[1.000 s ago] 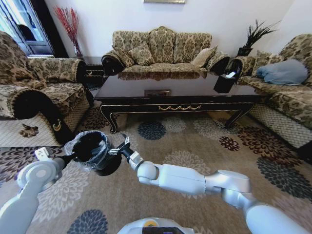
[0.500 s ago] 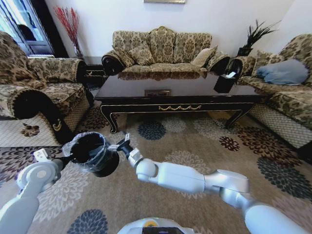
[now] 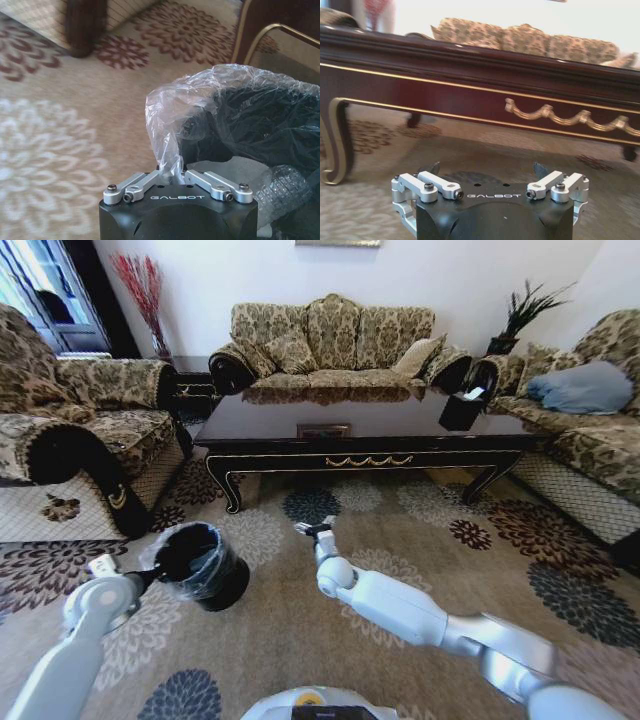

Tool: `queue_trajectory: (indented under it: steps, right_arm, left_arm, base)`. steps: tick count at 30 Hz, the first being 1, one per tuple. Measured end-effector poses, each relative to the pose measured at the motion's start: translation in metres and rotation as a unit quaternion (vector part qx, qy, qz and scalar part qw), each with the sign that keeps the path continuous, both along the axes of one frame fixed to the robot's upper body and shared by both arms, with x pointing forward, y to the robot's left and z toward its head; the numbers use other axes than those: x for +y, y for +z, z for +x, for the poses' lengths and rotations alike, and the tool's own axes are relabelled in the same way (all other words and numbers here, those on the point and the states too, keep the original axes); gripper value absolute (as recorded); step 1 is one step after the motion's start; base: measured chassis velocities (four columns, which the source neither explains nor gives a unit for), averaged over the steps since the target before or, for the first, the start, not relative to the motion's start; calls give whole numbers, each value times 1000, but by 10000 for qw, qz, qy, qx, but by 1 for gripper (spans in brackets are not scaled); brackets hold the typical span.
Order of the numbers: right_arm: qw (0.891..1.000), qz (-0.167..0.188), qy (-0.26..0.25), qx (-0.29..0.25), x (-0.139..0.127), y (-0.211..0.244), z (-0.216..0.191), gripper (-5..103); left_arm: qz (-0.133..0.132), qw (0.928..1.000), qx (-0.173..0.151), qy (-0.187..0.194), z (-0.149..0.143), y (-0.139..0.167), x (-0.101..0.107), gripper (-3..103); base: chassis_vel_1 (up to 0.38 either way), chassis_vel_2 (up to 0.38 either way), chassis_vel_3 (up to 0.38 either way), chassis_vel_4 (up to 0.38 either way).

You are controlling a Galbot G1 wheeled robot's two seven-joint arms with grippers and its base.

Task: Move to the front of the table and pick up the trash from the floor, then place it into the trash bin.

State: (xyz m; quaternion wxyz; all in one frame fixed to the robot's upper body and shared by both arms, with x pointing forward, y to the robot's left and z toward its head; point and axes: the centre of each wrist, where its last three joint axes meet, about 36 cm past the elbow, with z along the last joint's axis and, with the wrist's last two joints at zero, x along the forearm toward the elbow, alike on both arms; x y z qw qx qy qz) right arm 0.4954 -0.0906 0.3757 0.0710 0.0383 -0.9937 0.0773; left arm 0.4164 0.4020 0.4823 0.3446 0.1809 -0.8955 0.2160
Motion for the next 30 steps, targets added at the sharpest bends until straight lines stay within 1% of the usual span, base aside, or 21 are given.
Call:
queue_trajectory:
  steps: [1, 2, 3, 6, 8, 9, 11, 12, 14, 19, 25, 29, 30]
  right_arm:
    - [10000, -11, -46, 13, -3, -1, 1, 100]
    - [9999, -44, -159, 33, -10, -2, 3, 100]
    - [9999, -44, -159, 33, -10, -2, 3, 100]
    - [9992, -91, -376, 30, -26, -4, 10, 100]
    - [9987, -101, -501, 26, -36, -3, 14, 100]
    - [9987, -101, -501, 26, -36, -3, 14, 100]
    - [9982, -92, -594, 25, -42, -3, 16, 100]
    - [9977, -63, -676, 34, -46, -3, 17, 100]
    - [9971, -32, -756, 45, -51, -3, 17, 100]
    - [9959, -40, -898, 50, -59, -7, 18, 100]
    - [9951, -18, -991, 61, -63, -9, 19, 100]
    - [9946, 26, -1031, 85, -63, -11, 18, 100]
    - [9946, 33, -1034, 88, -63, -12, 17, 100]
  left_arm:
    - [-24, 10000, 15, -36, 5, -3, -4, 2]
    - [-78, 9999, 72, -129, 15, -11, -14, 2]
    - [-78, 9999, 72, -129, 15, -11, -14, 2]
    - [-89, 9991, 263, -333, 33, -31, -39, 2]
    - [-41, 9983, 339, -481, 38, -38, -53, 2]
    - [-41, 9983, 339, -481, 38, -38, -53, 2]
    - [75, 9975, 398, -573, 42, -43, -61, 2]
    - [174, 9969, 468, -616, 44, -50, -65, 2]
    - [224, 9960, 549, -664, 45, -56, -69, 2]
    - [221, 9946, 642, -785, 44, -63, -78, 2]
    - [234, 9933, 680, -903, 37, -64, -87, 2]
    - [400, 9924, 730, -907, 28, -72, -86, 2]
    - [445, 9925, 725, -878, 26, -73, -86, -1]
  base:
    - [0, 0, 0, 0]
    - [0, 0, 0, 0]
    - [0, 0, 0, 0]
    - [0, 0, 0, 0]
    - [0, 0, 0, 0]
    - [0, 0, 0, 0]
    - [0, 0, 0, 0]
    - [0, 0, 0, 0]
    - [0, 0, 0, 0]
    - [0, 0, 0, 0]
    - [0, 0, 0, 0]
    - [0, 0, 0, 0]
    - [0, 0, 0, 0]
